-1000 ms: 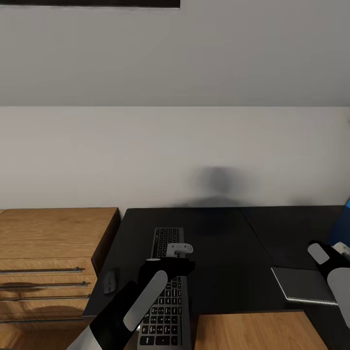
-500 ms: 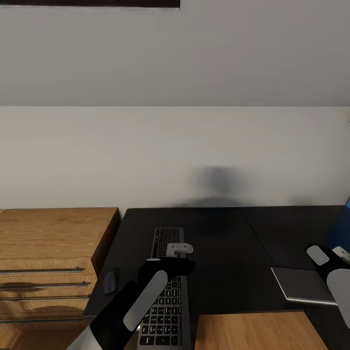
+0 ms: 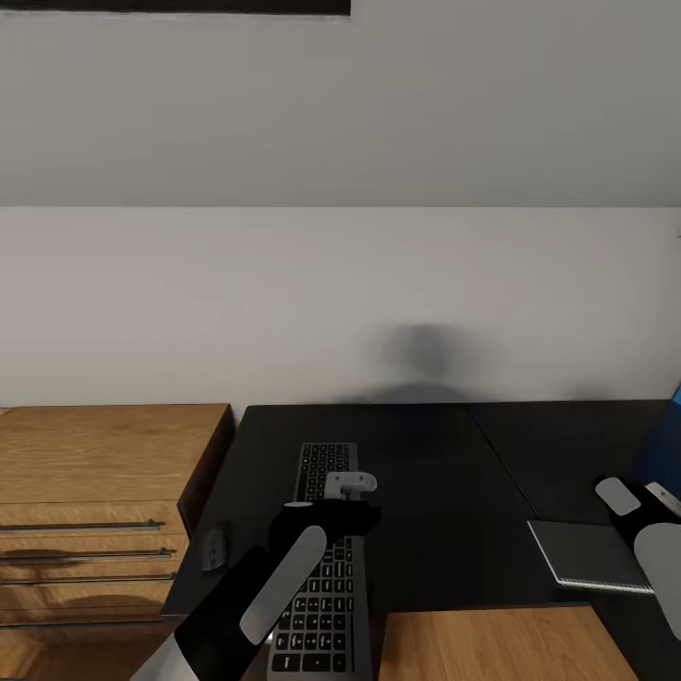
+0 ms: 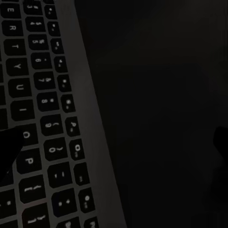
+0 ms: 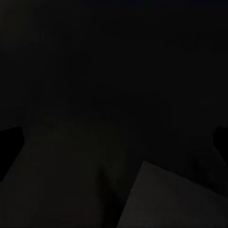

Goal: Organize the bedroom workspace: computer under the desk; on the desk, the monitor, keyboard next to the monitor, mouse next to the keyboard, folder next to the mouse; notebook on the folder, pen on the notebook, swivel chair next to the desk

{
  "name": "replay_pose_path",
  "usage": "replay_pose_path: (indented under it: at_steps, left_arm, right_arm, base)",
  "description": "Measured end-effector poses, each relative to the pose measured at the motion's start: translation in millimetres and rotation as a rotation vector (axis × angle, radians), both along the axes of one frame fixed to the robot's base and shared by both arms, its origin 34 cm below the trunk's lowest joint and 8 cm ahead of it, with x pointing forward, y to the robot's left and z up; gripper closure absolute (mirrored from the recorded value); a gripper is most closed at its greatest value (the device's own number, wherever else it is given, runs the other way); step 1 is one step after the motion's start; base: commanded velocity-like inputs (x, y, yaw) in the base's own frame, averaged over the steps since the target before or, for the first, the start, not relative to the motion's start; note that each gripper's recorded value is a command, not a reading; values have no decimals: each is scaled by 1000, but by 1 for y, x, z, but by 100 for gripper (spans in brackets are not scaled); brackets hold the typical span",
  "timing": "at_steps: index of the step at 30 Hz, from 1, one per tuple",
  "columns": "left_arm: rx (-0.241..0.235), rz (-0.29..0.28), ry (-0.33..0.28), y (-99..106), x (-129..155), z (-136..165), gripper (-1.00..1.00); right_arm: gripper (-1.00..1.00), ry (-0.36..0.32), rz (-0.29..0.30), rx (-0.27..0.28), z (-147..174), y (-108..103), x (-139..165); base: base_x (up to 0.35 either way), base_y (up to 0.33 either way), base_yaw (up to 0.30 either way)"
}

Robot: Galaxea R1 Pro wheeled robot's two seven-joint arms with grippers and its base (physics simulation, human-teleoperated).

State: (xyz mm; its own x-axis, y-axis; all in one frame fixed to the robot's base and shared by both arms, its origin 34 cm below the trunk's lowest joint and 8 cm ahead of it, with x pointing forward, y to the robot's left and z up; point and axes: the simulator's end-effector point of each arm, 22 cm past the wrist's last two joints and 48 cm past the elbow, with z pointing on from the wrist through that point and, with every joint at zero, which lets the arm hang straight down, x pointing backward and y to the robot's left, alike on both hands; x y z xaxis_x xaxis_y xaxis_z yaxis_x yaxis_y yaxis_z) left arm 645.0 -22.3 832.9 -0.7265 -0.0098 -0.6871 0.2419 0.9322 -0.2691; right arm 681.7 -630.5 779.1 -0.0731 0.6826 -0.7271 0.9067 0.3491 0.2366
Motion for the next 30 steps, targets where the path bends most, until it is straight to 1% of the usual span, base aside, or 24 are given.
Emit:
replay_pose_path:
  at_steps: [13,24,30]
  left_arm:
    - [-10,-1,-10,-2,1,6,-100]
    - [-13,-2,-14,-2,1,8,-100]
    - [-14,-2,-16,-2,1,-1,-100]
  right_arm:
    - [-100,-1,-2,3,-1,0,0]
    - [-100,7,2,12,-6,5,-1]
    - [-100,7,4,14,-17,6,-1]
  base:
    - [0,0,0]
    - [0,0,0]
    - [0,0,0]
